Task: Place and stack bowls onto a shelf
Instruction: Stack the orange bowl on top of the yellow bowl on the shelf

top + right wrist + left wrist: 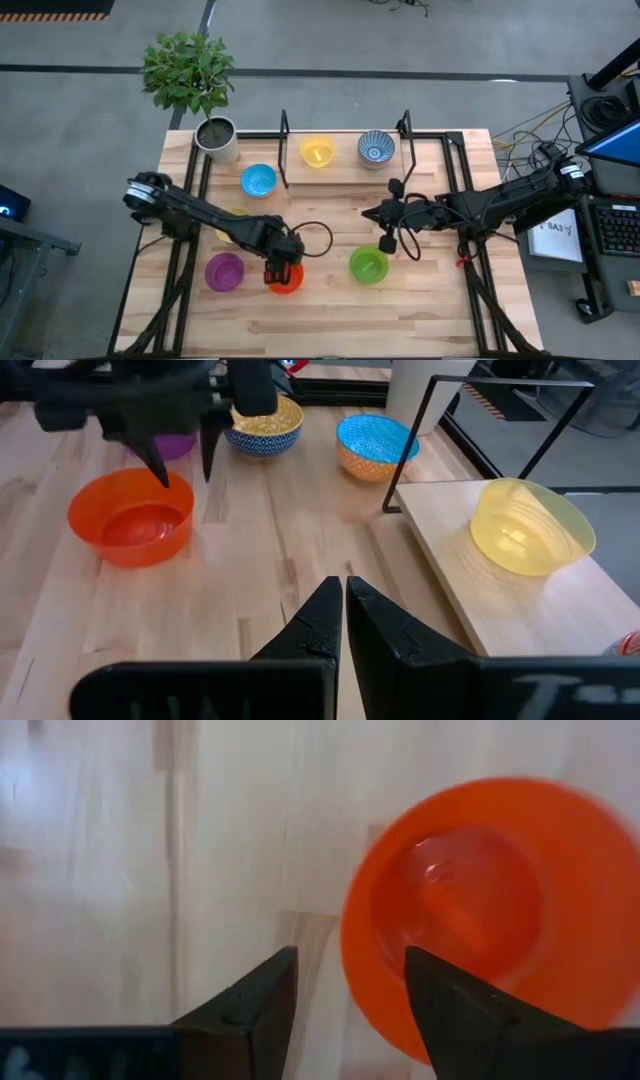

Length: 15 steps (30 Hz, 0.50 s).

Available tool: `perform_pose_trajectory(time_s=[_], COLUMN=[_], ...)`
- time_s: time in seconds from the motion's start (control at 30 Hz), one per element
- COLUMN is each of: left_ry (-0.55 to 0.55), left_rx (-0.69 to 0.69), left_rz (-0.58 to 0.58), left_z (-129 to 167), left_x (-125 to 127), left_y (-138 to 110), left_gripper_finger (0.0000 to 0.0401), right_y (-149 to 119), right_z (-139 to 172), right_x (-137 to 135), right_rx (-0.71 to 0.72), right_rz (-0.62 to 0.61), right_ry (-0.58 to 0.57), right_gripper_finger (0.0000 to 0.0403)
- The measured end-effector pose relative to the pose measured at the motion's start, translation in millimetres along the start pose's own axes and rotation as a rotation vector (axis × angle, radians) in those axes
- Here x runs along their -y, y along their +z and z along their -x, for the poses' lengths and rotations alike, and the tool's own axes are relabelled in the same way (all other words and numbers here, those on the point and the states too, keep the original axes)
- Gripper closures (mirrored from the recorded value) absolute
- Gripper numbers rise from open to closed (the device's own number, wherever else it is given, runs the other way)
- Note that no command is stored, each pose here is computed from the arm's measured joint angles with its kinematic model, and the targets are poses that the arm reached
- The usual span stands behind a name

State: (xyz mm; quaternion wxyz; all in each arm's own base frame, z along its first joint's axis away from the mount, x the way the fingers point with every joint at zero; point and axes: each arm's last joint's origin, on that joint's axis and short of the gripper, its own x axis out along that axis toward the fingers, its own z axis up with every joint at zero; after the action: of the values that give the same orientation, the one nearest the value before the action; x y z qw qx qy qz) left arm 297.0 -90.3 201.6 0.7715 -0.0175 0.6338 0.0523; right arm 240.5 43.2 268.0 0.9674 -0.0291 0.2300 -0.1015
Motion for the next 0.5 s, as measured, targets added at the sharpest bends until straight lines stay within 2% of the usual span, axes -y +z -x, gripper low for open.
perform_pose_trajectory(time_s=[0.13, 0.27, 0.37, 0.5], left_ry=[0.021, 0.035, 0.024, 0.016], left_rx=[-0.048, -0.081, -0.103, -0.115], left_rz=[-0.004, -0.006, -0.023, -0.028], left_z=[-17, -31, -37, -40], left_x=[2, 4, 5, 5], left_y=[-1, 1, 1, 1], left_gripper_finger=[0.022, 0.024, 0.0277, 0.0364], right_y=[0, 0, 0, 0], right_z=[0, 0, 0, 0], right_x=[0, 0, 0, 0], right_rx=[-0.002, -0.002, -0.003, -0.004], right_rz=[0.015, 0.015, 0.016, 0.016], right_ry=[0.0, 0.0, 0.0, 0.0], right_gripper_finger=[0.0394, 0.0394, 0.0394, 0.0394])
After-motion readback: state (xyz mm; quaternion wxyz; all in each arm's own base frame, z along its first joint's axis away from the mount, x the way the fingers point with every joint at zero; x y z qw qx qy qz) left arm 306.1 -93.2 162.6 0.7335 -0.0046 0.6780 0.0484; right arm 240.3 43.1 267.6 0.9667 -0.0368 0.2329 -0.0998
